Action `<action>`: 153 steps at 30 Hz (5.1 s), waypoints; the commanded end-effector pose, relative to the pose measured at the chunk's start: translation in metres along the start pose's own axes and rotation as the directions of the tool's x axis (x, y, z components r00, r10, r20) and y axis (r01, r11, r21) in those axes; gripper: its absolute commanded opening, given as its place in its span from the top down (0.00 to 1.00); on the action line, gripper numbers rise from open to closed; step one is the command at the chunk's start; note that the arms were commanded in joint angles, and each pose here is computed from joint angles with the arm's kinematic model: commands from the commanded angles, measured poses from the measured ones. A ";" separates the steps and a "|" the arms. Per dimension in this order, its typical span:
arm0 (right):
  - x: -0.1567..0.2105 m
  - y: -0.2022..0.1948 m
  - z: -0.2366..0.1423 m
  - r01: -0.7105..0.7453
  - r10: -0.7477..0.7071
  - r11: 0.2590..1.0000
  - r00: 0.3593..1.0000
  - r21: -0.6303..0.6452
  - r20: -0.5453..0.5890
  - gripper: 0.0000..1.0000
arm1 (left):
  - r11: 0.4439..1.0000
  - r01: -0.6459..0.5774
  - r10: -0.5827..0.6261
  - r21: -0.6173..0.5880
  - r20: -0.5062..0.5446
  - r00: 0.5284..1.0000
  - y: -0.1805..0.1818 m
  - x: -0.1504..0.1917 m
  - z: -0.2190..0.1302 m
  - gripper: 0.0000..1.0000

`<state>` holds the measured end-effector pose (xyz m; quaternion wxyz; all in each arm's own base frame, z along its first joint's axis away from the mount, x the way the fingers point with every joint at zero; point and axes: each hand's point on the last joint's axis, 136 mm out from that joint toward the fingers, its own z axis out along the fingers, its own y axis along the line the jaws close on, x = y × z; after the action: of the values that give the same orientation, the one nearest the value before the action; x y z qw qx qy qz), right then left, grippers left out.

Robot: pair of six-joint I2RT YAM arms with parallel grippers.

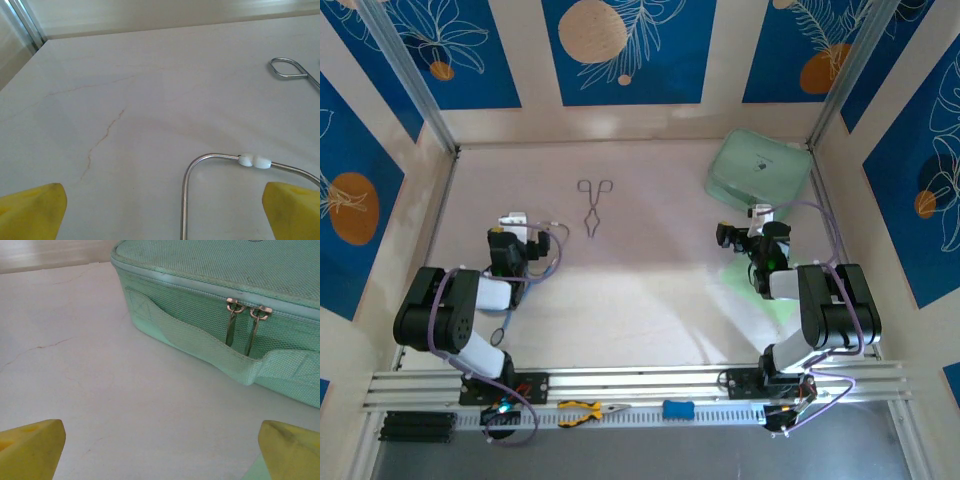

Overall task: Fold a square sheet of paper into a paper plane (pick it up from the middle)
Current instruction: Move the square sheet of paper to the center of the table.

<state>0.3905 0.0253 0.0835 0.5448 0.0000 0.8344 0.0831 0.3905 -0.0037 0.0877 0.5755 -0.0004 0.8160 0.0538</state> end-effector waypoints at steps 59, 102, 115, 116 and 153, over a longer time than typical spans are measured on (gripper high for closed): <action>-0.017 0.002 -0.002 -0.022 0.023 0.997 1.000 -0.068 0.013 0.01 | 1.000 0.005 -0.006 0.019 0.078 0.997 0.001 -0.022 -0.015 0.00; 0.079 0.006 -0.114 -0.658 0.764 0.622 0.392 0.425 -0.512 0.00 | 0.795 0.563 -0.408 0.226 -0.488 0.772 -0.057 -0.069 -0.115 0.00; 0.073 0.000 -0.086 -0.601 0.709 0.687 0.433 0.409 -0.556 0.00 | 0.758 0.614 -0.433 0.220 -0.534 0.726 -0.060 -0.057 -0.143 0.00; 0.073 0.000 -0.084 -0.580 0.701 0.699 0.440 0.418 -0.562 0.00 | 0.763 0.610 -0.429 0.215 -0.537 0.726 -0.060 -0.057 -0.141 0.00; 0.138 0.120 -0.114 -0.514 0.499 0.805 0.319 0.295 -0.806 0.01 | 0.676 0.657 -0.372 0.333 -0.615 0.695 -0.091 -0.061 -0.121 0.00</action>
<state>0.2435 0.1281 0.0326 0.0579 0.2215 0.9460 0.2296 0.3051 -0.1054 0.1679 0.3019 -0.0972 0.8909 -0.3251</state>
